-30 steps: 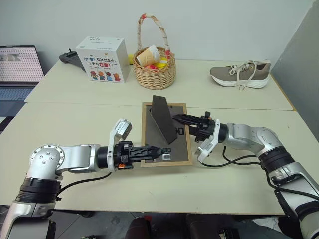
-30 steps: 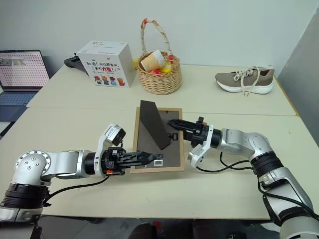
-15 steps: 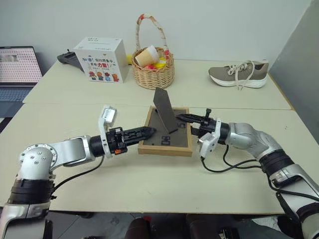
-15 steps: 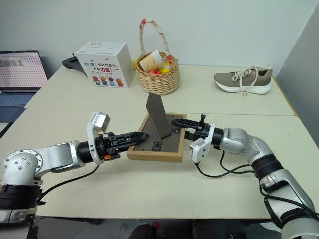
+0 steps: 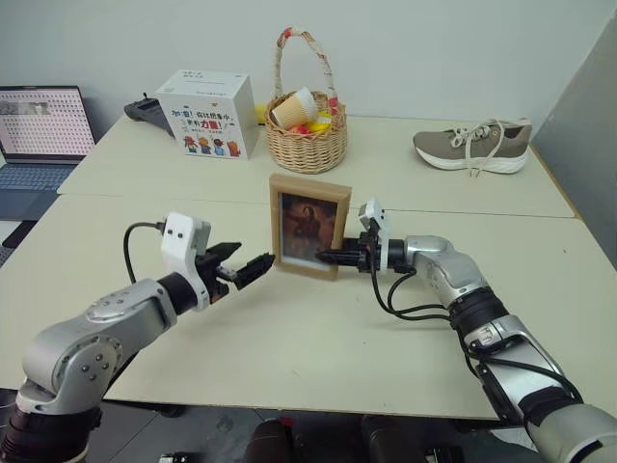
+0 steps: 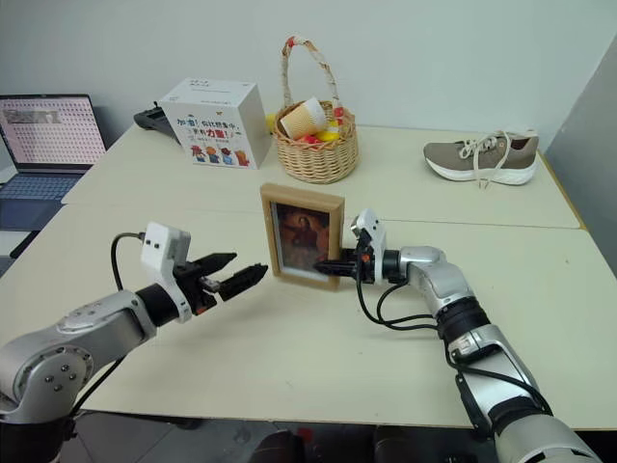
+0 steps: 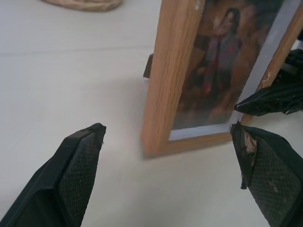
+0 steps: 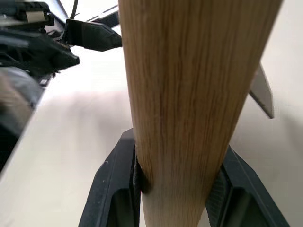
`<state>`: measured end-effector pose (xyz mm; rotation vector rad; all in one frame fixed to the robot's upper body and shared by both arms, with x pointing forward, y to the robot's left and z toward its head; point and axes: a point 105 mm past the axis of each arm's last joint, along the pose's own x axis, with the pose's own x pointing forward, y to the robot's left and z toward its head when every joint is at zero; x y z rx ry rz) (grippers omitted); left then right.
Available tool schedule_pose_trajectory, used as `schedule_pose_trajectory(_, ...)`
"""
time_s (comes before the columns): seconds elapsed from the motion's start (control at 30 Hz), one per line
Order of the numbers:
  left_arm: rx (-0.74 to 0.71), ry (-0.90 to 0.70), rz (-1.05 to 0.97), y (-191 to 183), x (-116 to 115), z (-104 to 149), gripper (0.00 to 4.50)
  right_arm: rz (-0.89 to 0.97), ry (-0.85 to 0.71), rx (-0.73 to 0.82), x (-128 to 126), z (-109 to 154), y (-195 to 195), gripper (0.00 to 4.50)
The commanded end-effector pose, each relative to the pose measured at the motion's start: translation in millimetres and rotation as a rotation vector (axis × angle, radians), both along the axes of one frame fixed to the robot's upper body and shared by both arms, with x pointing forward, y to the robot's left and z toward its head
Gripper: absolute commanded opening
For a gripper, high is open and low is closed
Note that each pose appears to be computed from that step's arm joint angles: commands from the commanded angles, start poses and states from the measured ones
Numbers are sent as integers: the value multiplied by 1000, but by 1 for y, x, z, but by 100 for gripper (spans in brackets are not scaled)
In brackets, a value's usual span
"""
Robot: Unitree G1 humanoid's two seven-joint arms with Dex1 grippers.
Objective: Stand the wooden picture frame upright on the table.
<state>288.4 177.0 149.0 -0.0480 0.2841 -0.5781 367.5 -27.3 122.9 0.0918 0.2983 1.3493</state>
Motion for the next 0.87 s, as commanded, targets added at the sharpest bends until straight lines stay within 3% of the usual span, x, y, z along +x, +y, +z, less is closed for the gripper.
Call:
schedule_pose_trajectory(0.03, 30, -62, -60, -8, -5, 7, 450, 23, -5, 14, 4, 10, 3, 130)
schedule_pose_trajectory(0.3, 39, -75, -105, -8, -2, 11, 450, 19, -10, -1, 0, 3, -5, 316)
schedule_pose_trajectory(0.5, 48, -93, -125, -2, 5, 24, 450, -36, -117, -81, -5, 6, -40, 444)
schedule_pose_trajectory(0.7, 80, -72, -182, 19, 5, 50, 450, -172, -237, -130, -24, 49, -85, 444)
schedule_pose_trajectory(0.87, 107, -45, -214, 32, 4, 58, 450, -124, -244, -72, -62, 86, -76, 444)
